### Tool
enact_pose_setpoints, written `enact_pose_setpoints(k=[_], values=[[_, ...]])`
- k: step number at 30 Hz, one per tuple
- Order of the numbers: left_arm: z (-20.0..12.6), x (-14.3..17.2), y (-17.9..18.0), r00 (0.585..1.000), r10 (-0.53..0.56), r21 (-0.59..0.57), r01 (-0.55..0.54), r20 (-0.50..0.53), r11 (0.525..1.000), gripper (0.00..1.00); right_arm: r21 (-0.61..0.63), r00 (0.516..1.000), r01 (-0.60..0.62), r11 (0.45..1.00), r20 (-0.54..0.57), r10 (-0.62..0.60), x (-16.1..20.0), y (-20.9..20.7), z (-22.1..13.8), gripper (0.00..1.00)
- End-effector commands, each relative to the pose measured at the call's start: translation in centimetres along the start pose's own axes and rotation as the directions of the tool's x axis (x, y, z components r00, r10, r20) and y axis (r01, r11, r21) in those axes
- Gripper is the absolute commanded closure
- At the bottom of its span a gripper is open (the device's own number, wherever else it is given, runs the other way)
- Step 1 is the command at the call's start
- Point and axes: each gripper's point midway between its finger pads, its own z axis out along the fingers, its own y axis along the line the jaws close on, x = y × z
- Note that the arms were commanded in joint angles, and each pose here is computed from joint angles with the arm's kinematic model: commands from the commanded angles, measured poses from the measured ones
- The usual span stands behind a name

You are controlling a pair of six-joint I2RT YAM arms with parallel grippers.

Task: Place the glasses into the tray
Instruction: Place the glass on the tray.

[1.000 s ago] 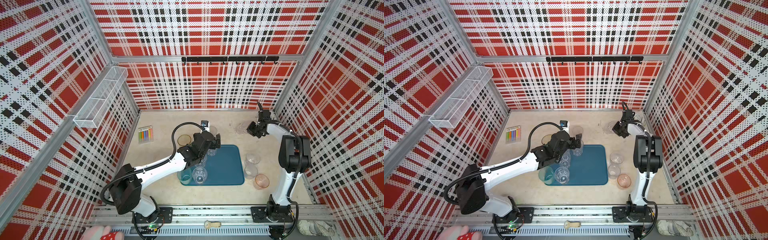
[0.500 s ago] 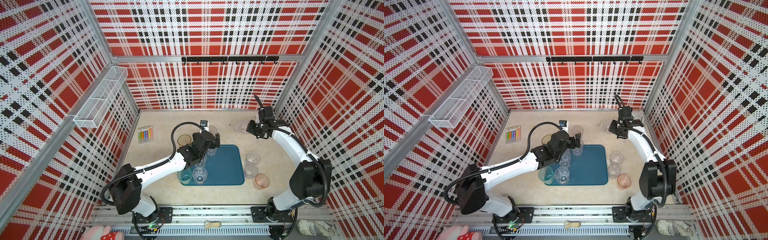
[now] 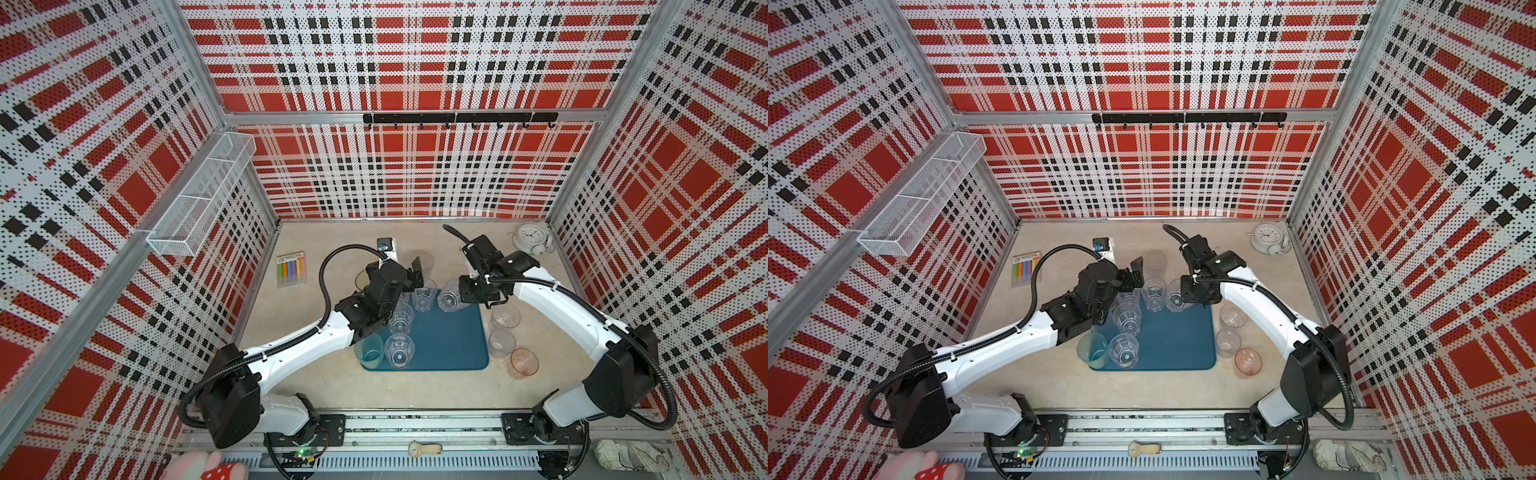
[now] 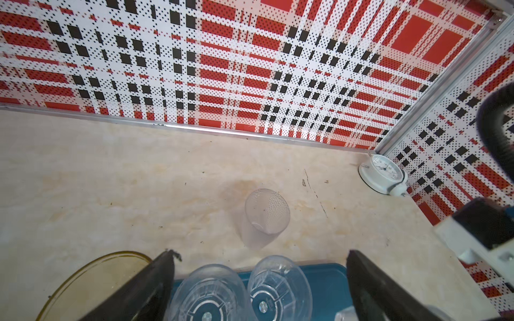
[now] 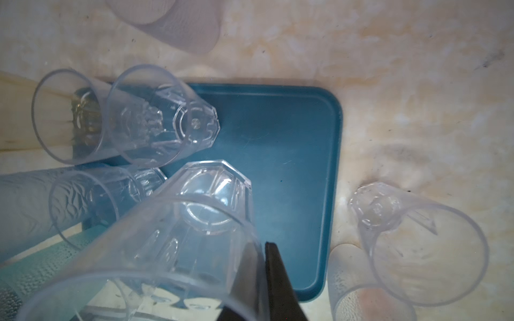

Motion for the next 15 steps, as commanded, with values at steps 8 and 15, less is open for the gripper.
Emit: enact_pose_setpoints(k=[8,15], values=[[-0.1,-1.0,0.2,0.999,-0.026,0.001,0.026,0.039,1.000,0.02,0.015,0.997,-0.006,1.000,-0.079,0.007,1.8,0.7,3.4,1.00],[-0.1,-0.9,0.2,0.999,-0.029,0.005,0.029,0.036,1.000,0.02,0.037,0.996,0.006,0.999,-0.094,-0.003,2.2,0.5,4.8,1.00]])
